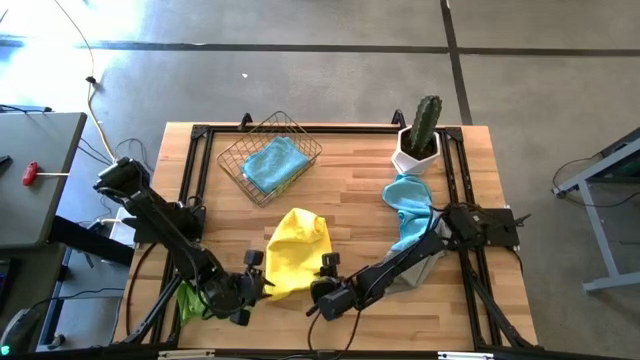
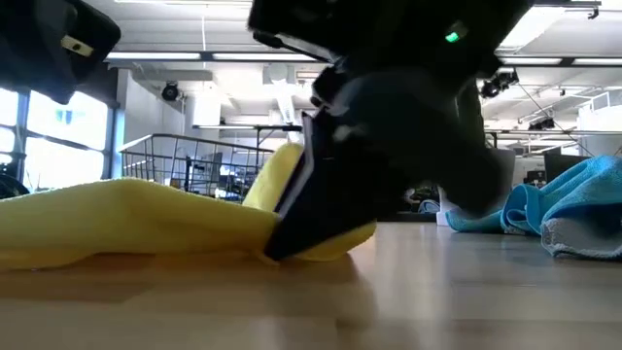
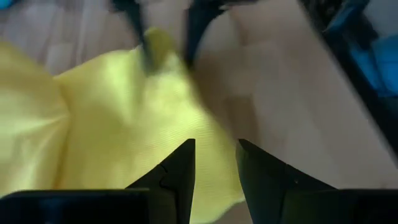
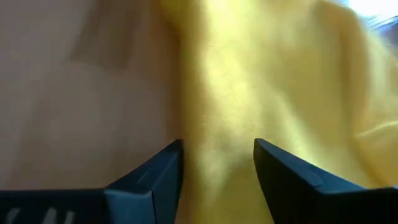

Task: Fold microfiber towels
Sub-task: Fold the yellow microfiber towel

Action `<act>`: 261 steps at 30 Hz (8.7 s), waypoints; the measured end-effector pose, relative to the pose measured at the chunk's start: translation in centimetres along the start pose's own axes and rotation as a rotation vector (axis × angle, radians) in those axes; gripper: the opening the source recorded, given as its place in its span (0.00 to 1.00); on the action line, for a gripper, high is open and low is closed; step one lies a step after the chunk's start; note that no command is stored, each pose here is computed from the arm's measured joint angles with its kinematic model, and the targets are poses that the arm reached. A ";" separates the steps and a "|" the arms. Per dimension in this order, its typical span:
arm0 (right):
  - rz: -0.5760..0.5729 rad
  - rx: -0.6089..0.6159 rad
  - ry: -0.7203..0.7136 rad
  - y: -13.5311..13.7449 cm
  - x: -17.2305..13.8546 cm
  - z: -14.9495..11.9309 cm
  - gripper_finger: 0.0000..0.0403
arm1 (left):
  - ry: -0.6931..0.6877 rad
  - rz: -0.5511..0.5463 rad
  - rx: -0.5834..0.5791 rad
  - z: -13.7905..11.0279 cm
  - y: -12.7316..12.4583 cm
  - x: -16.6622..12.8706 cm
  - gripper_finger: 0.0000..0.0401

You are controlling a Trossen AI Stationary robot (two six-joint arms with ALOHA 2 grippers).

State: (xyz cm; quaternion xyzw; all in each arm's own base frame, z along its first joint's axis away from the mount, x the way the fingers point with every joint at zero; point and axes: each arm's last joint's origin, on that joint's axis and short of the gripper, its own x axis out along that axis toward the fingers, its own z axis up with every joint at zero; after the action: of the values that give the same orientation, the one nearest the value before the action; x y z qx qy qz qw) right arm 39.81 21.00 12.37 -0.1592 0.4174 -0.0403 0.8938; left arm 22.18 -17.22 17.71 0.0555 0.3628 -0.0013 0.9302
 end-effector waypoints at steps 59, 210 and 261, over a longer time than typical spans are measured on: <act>0.033 -0.217 0.297 -4.4 -7.9 -0.5 0.33 | -0.061 -0.015 0.013 0.8 0.1 0.2 0.27; -0.246 0.432 -0.098 -17.1 -19.1 13.7 0.00 | -0.561 0.305 -0.269 8.8 3.1 -0.5 0.52; -0.223 0.412 -0.045 -17.6 -18.8 13.3 0.00 | -0.156 0.723 -0.595 -0.3 5.7 6.1 0.43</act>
State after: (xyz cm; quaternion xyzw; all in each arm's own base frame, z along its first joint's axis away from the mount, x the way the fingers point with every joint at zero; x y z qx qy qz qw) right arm 38.74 11.56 39.74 -0.0192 0.3603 -0.2195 0.9064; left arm 26.72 -11.28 13.97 -0.0909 0.2340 0.4223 0.8710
